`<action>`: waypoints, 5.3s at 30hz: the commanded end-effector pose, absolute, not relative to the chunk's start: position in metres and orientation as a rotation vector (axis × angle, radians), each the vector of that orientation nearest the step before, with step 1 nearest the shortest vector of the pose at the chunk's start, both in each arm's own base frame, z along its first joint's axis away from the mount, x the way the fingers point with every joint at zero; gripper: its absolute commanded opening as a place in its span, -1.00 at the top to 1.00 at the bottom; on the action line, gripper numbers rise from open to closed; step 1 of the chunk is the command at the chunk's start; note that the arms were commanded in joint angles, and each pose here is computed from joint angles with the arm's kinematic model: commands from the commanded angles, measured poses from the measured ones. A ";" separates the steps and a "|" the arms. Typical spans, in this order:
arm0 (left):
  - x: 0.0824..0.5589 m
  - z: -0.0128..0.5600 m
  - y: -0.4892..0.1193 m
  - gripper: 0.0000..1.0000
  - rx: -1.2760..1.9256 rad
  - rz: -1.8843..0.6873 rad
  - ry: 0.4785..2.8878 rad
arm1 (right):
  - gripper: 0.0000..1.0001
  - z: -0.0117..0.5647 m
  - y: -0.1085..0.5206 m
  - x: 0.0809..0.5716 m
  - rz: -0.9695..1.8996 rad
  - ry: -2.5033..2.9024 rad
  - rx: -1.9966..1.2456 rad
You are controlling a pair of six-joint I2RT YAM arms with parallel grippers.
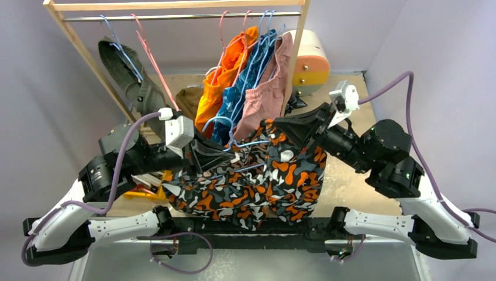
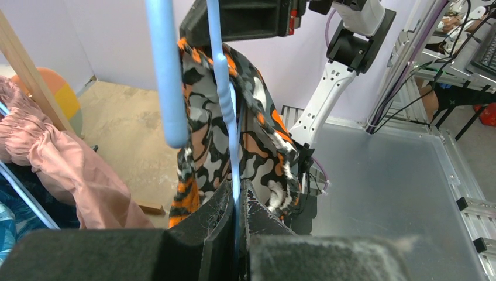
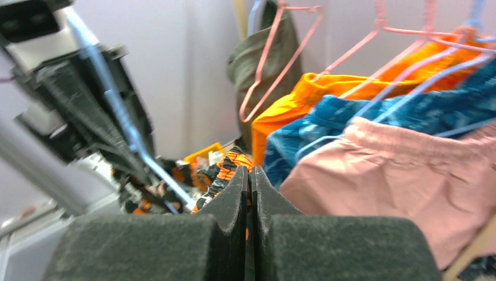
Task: Place the shorts on the hanger
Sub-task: Hang the shorts on the hanger.
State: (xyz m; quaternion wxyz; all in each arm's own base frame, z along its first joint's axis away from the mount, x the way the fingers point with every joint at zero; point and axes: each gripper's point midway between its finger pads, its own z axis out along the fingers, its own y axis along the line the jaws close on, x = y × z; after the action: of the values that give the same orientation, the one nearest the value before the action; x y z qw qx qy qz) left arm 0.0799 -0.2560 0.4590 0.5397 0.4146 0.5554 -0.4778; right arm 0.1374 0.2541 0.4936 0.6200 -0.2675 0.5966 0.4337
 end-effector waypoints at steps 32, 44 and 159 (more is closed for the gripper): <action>0.096 0.566 -0.225 1.00 0.839 -0.971 1.089 | -0.18 0.562 0.187 0.116 1.002 1.179 -0.470; 0.117 0.554 -0.235 1.00 0.795 -0.917 1.141 | -0.15 0.536 0.228 0.131 0.980 1.280 -0.568; 0.087 0.492 -0.295 1.00 1.091 -1.164 1.242 | 1.00 0.504 0.290 0.085 1.124 1.235 -1.096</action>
State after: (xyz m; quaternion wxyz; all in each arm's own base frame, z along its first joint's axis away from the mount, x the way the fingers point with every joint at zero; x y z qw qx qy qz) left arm 0.0846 -0.3032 0.4626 0.4891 0.4763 0.5460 -0.4856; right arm 0.0912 0.2904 0.4835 0.5204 -0.4667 0.5547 0.4512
